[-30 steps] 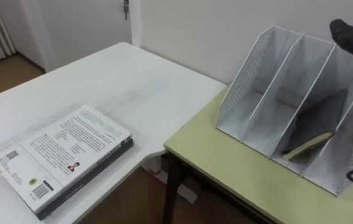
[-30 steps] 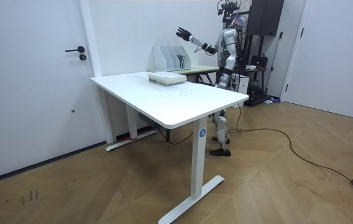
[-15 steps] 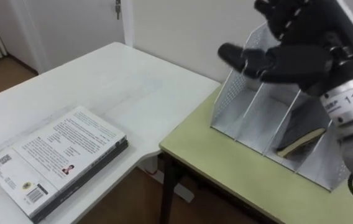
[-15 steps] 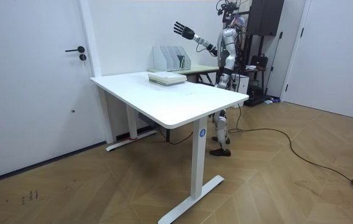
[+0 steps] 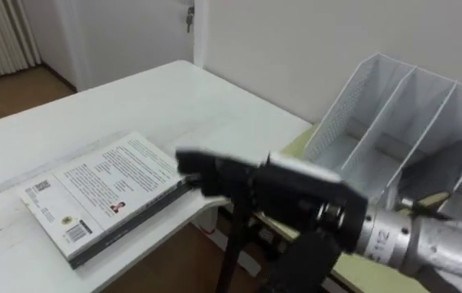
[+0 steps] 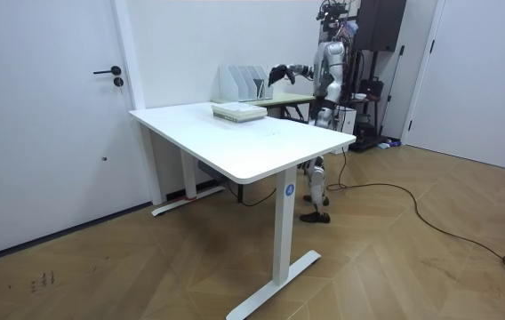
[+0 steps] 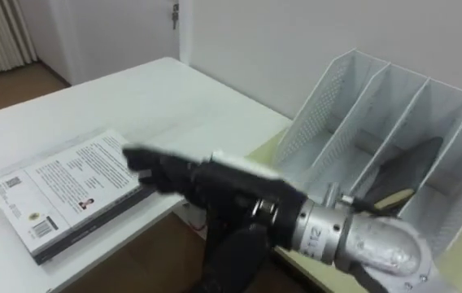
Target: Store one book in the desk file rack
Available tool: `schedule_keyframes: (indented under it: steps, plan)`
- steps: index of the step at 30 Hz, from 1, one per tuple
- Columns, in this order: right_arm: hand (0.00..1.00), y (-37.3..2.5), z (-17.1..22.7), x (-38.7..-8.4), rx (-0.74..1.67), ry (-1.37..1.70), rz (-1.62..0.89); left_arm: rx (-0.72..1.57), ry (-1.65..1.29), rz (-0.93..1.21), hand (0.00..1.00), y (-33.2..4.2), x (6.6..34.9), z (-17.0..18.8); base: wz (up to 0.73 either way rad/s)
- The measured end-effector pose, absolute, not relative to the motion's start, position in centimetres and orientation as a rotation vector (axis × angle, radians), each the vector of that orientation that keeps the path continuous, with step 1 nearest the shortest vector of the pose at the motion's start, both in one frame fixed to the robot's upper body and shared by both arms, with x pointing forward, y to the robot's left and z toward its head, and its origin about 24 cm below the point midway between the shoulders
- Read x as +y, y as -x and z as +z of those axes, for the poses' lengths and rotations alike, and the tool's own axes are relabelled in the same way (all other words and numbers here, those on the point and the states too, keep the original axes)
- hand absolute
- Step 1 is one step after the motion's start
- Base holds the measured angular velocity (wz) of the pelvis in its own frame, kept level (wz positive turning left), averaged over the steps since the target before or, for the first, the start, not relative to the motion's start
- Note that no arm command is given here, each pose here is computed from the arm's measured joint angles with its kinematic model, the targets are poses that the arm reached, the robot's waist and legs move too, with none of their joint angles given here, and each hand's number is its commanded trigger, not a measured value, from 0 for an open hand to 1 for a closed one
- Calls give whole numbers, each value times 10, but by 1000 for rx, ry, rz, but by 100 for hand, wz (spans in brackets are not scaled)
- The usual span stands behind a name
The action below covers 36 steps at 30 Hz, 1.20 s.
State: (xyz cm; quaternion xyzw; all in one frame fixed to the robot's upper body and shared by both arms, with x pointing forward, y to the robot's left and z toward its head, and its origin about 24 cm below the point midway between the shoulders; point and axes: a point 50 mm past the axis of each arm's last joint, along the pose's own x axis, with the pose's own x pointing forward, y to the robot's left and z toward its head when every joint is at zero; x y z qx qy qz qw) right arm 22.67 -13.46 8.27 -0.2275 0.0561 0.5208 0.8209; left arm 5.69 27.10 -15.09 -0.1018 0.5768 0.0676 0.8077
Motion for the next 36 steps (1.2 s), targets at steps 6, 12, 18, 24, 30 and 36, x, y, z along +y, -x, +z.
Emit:
schedule_keyframes:
  steps: [6,12,18,24,30,36]
  plan:
    - [0,-195,-4,-179,677,836,1072,1250,220,135,0,-60,269,-152,2]
    - [0,-178,-48,-206,962,949,985,1258,201,158,0,-63,266,-154,0]
    - [0,-111,-114,-243,1373,1130,910,1272,218,196,0,-58,254,-159,7]
    - [0,-32,-146,-270,1673,1087,847,1302,190,235,0,-49,251,-162,2]
    - [0,4,-163,-250,1729,703,540,1330,173,287,0,-36,248,-164,3]
    - [0,25,-168,-238,1768,470,278,1345,174,313,0,-29,248,-165,2]
